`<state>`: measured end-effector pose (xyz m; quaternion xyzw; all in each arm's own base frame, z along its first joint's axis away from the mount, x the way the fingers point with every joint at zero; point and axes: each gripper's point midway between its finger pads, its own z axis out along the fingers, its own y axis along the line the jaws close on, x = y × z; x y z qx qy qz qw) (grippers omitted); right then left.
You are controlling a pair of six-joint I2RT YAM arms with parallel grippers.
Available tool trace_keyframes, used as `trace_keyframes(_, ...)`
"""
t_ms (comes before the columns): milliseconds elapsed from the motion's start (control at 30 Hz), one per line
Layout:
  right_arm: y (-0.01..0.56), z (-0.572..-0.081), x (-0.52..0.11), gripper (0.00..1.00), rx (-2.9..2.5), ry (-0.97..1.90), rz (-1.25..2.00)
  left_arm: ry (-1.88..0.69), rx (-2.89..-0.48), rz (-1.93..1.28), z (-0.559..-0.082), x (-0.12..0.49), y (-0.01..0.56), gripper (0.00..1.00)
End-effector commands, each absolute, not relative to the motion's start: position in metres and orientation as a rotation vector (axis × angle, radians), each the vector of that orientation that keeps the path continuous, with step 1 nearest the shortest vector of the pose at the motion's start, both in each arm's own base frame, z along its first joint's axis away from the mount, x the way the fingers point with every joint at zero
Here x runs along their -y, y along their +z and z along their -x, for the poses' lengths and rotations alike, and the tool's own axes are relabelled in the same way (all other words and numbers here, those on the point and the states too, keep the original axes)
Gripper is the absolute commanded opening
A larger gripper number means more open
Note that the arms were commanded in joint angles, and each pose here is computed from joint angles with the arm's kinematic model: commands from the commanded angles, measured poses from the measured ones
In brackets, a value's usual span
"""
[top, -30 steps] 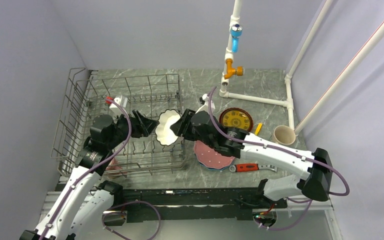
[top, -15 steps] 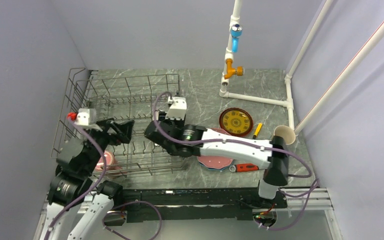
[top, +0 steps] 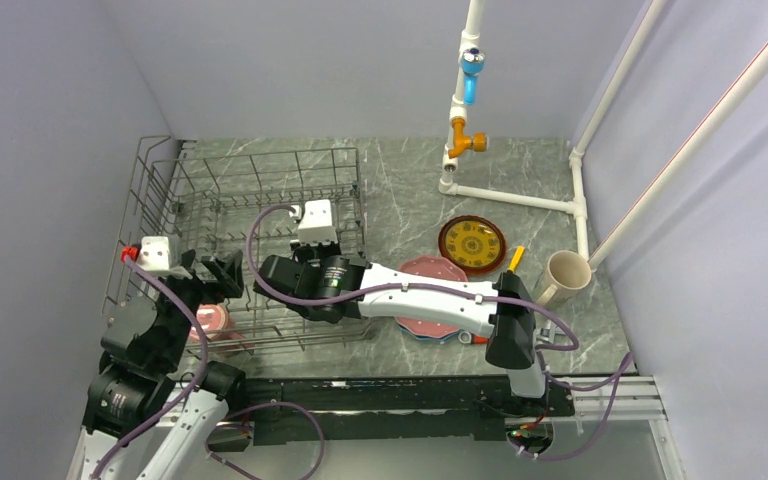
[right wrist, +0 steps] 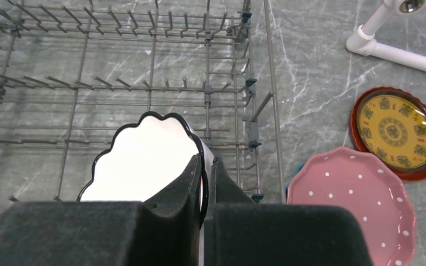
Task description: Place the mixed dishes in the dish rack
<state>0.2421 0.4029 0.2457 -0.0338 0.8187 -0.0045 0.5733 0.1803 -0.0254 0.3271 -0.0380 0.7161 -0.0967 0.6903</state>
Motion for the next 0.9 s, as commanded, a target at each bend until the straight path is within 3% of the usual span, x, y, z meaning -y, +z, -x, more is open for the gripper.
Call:
trace_keyframes(0,0.272,-0.253,-0.405,0.0,-1.865,0.065,0.025,-0.256,-1.655,-0.014,-0.192,0.045,0.309,0.93)
trace_keyframes(333,0.267,-0.268,-0.4,0.0,-1.9,0.163,0.0,-0.71,-1.762,-0.421,-0.187,0.141,0.263,0.84)
trace_keyframes(600,0.266,-0.27,-0.398,0.0,-1.947,0.27,0.023,-0.723,-1.878,-0.635,-0.185,0.153,0.239,0.86)
trace_keyframes(867,0.263,-0.272,-0.393,0.0,-1.993,0.365,-0.005,-0.708,-1.849,-0.642,-0.205,0.163,0.224,0.68)
